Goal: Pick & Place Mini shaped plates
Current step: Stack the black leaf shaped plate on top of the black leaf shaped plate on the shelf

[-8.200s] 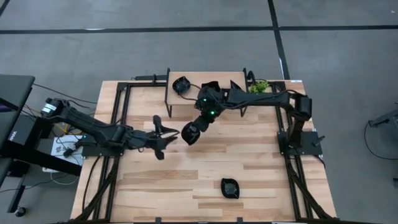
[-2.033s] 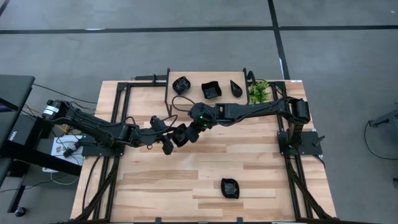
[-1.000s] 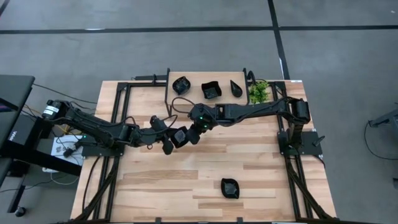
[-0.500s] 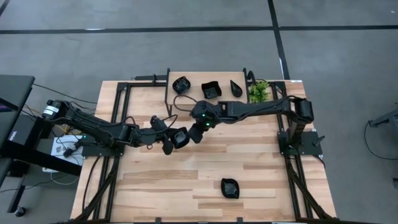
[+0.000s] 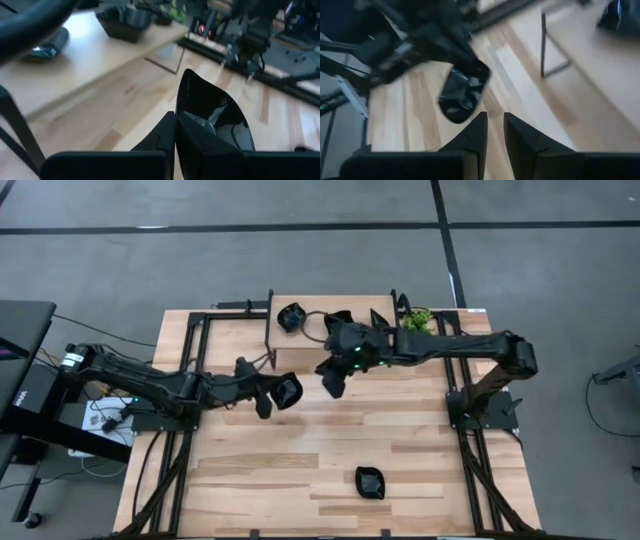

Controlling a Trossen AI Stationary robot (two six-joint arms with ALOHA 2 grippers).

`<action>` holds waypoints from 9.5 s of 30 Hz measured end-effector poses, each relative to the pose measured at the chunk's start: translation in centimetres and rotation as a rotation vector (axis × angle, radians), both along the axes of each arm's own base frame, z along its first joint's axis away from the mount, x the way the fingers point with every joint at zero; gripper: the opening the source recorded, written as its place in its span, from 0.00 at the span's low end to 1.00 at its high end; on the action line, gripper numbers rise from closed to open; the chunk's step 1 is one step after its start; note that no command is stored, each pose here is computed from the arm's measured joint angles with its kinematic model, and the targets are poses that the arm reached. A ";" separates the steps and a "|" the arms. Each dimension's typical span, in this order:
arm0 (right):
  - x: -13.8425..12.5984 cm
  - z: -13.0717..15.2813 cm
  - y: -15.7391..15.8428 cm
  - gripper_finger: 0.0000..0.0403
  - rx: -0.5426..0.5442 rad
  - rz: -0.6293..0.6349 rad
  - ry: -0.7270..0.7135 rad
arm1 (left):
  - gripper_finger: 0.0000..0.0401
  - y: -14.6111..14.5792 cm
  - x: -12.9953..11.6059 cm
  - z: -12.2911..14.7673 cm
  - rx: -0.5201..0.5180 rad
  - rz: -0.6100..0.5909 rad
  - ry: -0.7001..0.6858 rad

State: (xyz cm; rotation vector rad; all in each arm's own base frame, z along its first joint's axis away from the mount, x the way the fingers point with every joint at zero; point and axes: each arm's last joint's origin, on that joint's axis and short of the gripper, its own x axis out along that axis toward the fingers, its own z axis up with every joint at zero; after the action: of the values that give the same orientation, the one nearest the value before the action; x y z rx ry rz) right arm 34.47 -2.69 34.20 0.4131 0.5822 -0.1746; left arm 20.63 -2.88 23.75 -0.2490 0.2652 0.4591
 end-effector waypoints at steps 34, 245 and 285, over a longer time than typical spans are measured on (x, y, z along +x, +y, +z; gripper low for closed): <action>-4.6 3.2 0.0 0.15 -0.182 -0.100 0.034 | 0.03 18.7 1.3 9.9 -0.043 0.168 0.049; 1.4 -10.3 1.3 0.00 0.017 -0.169 -0.044 | 0.33 0.0 1.0 -0.5 -0.166 -0.118 -0.039; 2.9 -12.8 2.0 0.00 -0.052 -0.197 -0.038 | 0.36 0.0 2.6 -4.5 -0.006 0.006 0.189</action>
State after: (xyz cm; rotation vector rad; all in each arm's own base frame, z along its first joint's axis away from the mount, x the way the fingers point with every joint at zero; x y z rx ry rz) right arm 37.40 -0.69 21.41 0.4221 0.4985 -0.3695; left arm 23.24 -2.85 19.25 -0.2121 0.4506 0.4882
